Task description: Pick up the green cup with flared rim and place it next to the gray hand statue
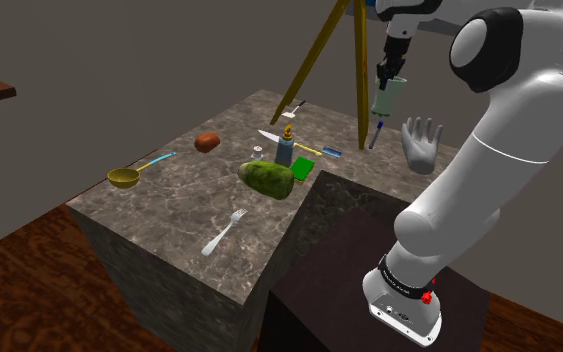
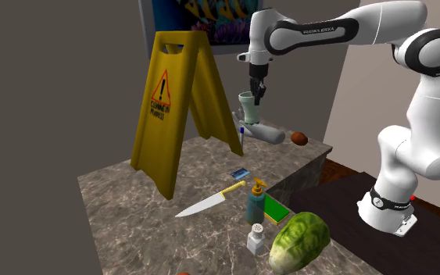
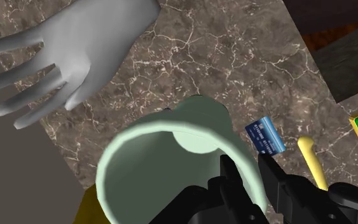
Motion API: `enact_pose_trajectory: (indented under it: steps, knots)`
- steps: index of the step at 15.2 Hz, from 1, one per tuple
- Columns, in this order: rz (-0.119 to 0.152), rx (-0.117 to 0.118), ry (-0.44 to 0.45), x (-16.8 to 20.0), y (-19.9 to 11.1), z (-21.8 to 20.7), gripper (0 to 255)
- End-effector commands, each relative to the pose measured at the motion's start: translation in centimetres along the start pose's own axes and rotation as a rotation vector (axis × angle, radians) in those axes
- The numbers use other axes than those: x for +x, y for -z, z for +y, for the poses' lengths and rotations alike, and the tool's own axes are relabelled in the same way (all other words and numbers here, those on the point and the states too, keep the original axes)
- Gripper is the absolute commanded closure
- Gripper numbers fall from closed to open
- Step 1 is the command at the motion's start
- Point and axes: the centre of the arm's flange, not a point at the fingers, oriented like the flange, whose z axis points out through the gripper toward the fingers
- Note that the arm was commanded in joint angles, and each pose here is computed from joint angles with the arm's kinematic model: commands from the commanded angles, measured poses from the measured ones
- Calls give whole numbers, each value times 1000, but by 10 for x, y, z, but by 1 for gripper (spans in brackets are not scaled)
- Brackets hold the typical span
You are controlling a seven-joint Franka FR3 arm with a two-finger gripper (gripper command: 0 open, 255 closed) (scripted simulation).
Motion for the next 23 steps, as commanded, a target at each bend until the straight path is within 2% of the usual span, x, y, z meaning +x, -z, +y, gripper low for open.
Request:
enact_pose_trajectory:
  steps: [1,8,23]
  knots:
    - [0,-1,1,-20,-1,18,255]
    - [0,-1,1,-89,-10,84,255]
    - [0,-1,1,-85,-89,76,255]
